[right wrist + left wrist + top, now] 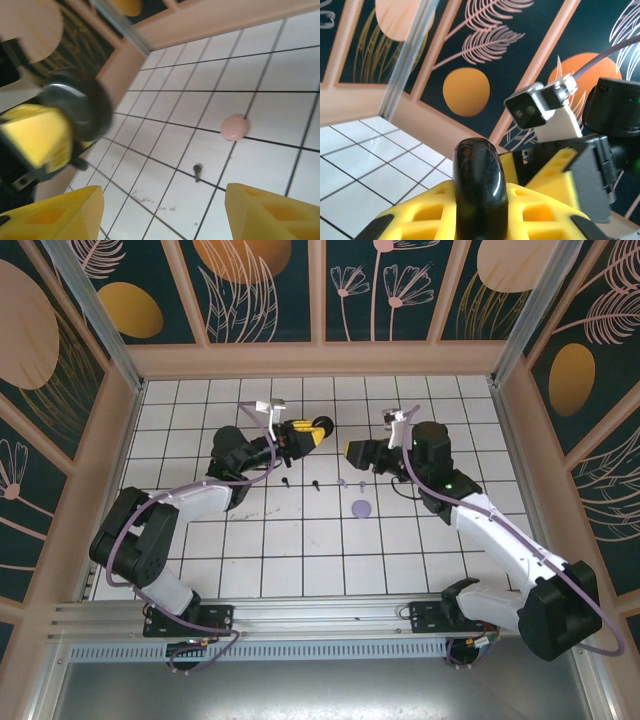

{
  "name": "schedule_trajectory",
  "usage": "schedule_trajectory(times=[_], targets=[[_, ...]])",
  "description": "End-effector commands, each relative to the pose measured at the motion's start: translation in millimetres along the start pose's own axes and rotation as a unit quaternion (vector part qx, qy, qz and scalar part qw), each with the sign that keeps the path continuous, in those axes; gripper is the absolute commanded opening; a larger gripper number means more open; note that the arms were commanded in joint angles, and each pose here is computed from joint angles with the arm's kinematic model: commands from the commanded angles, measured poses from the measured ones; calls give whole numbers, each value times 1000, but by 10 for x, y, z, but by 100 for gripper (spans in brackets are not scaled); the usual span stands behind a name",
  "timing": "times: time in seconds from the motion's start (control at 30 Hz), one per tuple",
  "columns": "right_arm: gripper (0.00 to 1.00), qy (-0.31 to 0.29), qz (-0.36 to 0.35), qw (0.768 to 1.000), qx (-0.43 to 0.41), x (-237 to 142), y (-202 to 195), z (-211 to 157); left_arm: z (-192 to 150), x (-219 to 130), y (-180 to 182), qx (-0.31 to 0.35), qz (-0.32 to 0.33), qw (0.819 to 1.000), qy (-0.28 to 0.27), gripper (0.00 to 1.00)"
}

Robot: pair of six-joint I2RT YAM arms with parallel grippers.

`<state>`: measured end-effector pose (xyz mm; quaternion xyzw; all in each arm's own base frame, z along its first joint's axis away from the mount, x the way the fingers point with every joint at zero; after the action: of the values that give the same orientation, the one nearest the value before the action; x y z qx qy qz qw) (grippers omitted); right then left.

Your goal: Insert the wireless bluetooth earbuds into the charging case

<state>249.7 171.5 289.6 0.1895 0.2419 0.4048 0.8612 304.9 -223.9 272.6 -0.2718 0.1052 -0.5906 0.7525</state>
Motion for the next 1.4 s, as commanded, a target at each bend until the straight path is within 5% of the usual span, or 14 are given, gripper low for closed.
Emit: schedule_trajectory(times=[0.0, 0.53, 0.93, 1.37], targets=[[65, -35, 74, 994, -75, -88, 206, 125, 34, 41, -97, 14, -28, 999, 37, 0], [60, -33, 82, 992, -86, 201, 259, 293, 38, 62, -138, 9, -54, 997, 59, 0], [50, -30, -5, 999, -32, 215, -292, 216, 81, -4, -305, 21, -81, 995, 62, 0], [53, -50, 107, 990, -78, -118, 283, 413, 59, 6, -272, 21, -76, 995, 67, 0]])
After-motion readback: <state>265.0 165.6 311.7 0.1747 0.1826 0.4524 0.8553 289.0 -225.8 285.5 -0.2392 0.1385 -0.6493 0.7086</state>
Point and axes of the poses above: each hand's point on the last joint's axis, 136 mm out from that joint toward the fingers, its own x axis out along the fingers, its own y axis along the line the jaws close on, z = x × y, the point moved 9 cm from there along -x, back along the fingers, and after that the axes turned 5 degrees about -x, right-handed, at the moved point
